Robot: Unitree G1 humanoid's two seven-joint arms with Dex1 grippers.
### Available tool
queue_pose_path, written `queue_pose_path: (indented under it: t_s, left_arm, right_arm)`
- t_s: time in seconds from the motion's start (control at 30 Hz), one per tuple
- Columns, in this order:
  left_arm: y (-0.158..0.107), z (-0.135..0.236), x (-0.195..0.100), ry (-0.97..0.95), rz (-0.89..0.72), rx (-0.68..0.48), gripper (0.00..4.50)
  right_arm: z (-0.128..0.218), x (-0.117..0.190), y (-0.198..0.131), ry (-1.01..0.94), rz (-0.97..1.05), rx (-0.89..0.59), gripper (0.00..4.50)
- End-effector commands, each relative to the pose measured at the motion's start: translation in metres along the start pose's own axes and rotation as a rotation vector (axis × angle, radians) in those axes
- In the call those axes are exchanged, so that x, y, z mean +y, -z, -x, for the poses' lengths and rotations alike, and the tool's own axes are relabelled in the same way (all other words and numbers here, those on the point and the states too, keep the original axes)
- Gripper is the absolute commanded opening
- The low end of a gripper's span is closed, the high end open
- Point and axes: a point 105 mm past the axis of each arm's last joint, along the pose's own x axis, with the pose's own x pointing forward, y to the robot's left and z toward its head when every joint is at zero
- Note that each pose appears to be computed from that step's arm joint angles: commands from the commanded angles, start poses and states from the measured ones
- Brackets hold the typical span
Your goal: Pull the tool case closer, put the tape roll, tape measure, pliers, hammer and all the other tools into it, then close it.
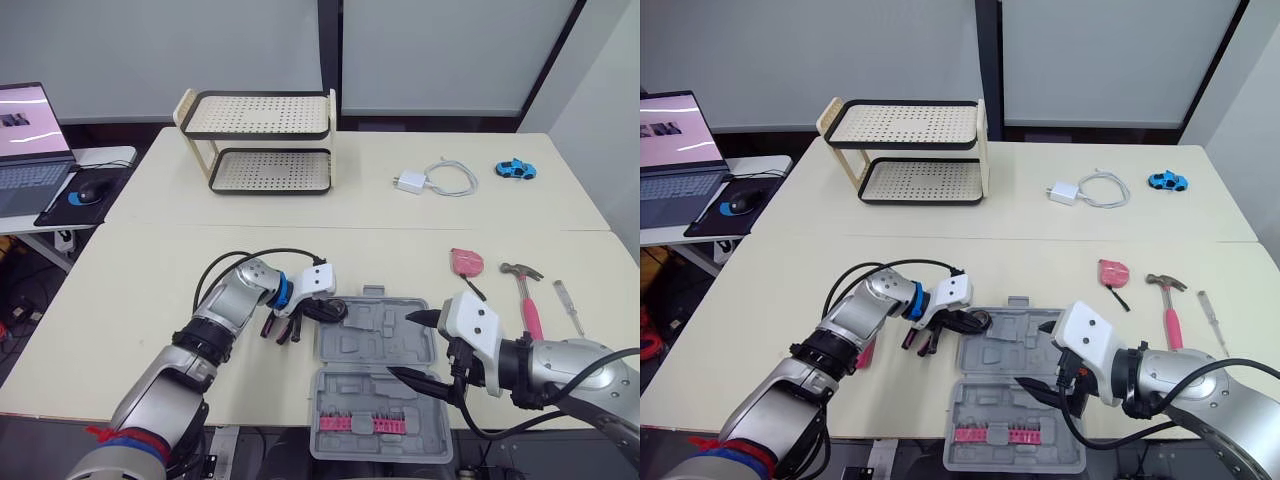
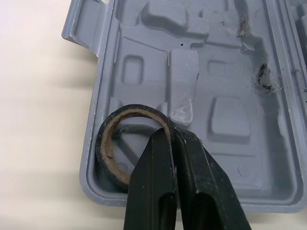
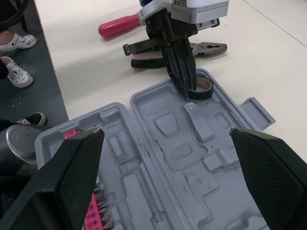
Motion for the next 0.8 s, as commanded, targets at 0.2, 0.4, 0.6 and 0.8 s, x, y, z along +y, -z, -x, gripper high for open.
queue_pose_path:
  t_s: [0.2, 0.4, 0.6, 0.8]
  left_arm:
    - [-0.029, 0.014, 0.006, -0.024, -0.076, -0.069, 2.3]
    - [-0.035, 0.035, 0.005, -0.046, -0.087, -0.094, 3.22]
    - [-0.029, 0.042, 0.004, -0.089, -0.042, -0.181, 3.22]
    - [-0.024, 0.038, 0.003, -0.103, -0.026, -0.199, 1.67]
  right_arm:
    - [0.004, 0.001, -0.008, 0.01, 0.034, -0.026, 4.5]
    - [0.005, -0.001, -0.009, 0.018, 0.037, -0.034, 4.5]
    - [0.003, -0.005, -0.01, 0.035, 0.041, -0.049, 4.5]
    - [0.003, -0.007, -0.011, 0.038, 0.044, -0.052, 4.5]
